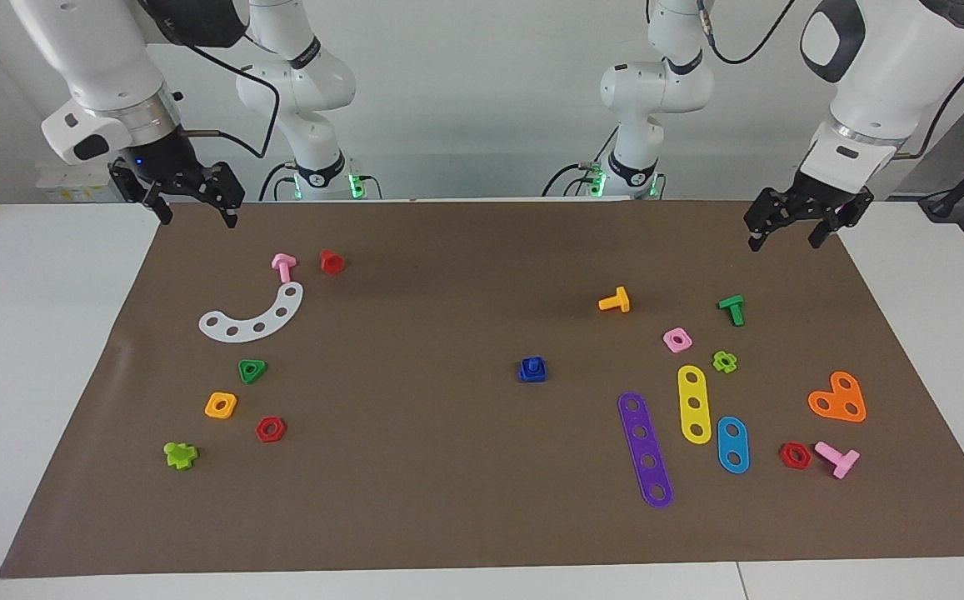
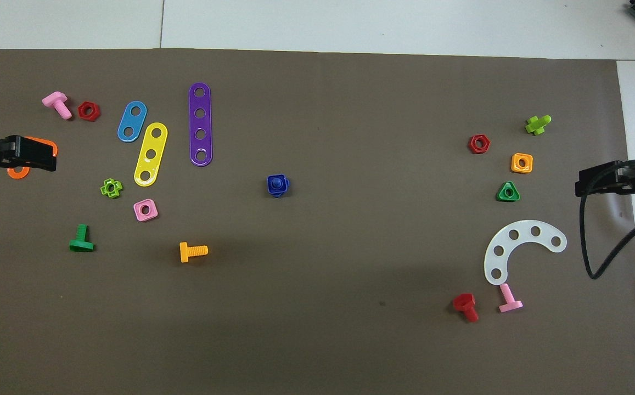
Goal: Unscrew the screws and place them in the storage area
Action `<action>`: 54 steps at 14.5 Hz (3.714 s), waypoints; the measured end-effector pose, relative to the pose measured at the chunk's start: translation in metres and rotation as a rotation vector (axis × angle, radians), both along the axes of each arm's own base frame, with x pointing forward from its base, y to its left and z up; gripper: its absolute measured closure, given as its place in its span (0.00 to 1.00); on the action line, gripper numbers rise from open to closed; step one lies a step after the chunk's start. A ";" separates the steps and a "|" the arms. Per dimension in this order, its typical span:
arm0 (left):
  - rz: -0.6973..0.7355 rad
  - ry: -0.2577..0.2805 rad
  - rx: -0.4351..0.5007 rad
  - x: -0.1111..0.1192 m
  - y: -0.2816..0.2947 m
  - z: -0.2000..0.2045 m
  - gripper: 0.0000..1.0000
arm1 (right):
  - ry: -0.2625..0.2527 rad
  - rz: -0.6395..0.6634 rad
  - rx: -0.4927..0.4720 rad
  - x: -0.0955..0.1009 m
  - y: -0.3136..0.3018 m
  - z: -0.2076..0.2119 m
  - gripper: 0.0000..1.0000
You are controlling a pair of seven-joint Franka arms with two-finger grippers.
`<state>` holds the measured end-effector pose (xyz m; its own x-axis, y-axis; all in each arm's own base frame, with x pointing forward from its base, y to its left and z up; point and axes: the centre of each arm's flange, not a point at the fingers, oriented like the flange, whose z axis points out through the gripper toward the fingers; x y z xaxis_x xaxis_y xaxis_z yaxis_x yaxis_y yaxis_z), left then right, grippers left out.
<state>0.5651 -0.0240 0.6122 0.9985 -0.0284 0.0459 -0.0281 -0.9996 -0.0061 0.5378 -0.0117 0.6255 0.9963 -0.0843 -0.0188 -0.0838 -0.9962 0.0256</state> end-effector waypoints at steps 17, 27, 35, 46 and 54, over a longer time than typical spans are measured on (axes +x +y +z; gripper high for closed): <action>-0.045 0.011 -0.089 0.033 -0.179 -0.112 0.00 | 0.000 0.000 0.000 0.000 0.000 0.000 0.00; -0.104 -0.035 -0.114 0.031 -0.306 -0.248 0.00 | 0.000 0.000 0.000 0.000 0.000 0.000 0.00; -0.131 -0.016 -0.098 0.013 -0.322 -0.308 0.07 | 0.000 0.000 0.000 0.000 0.000 0.000 0.00; -0.135 -0.025 -0.099 0.010 -0.323 -0.309 0.26 | 0.000 0.000 0.000 0.000 0.000 0.000 0.00; -0.135 -0.026 -0.100 0.011 -0.324 -0.307 0.33 | 0.000 0.000 0.000 0.000 0.000 0.000 0.00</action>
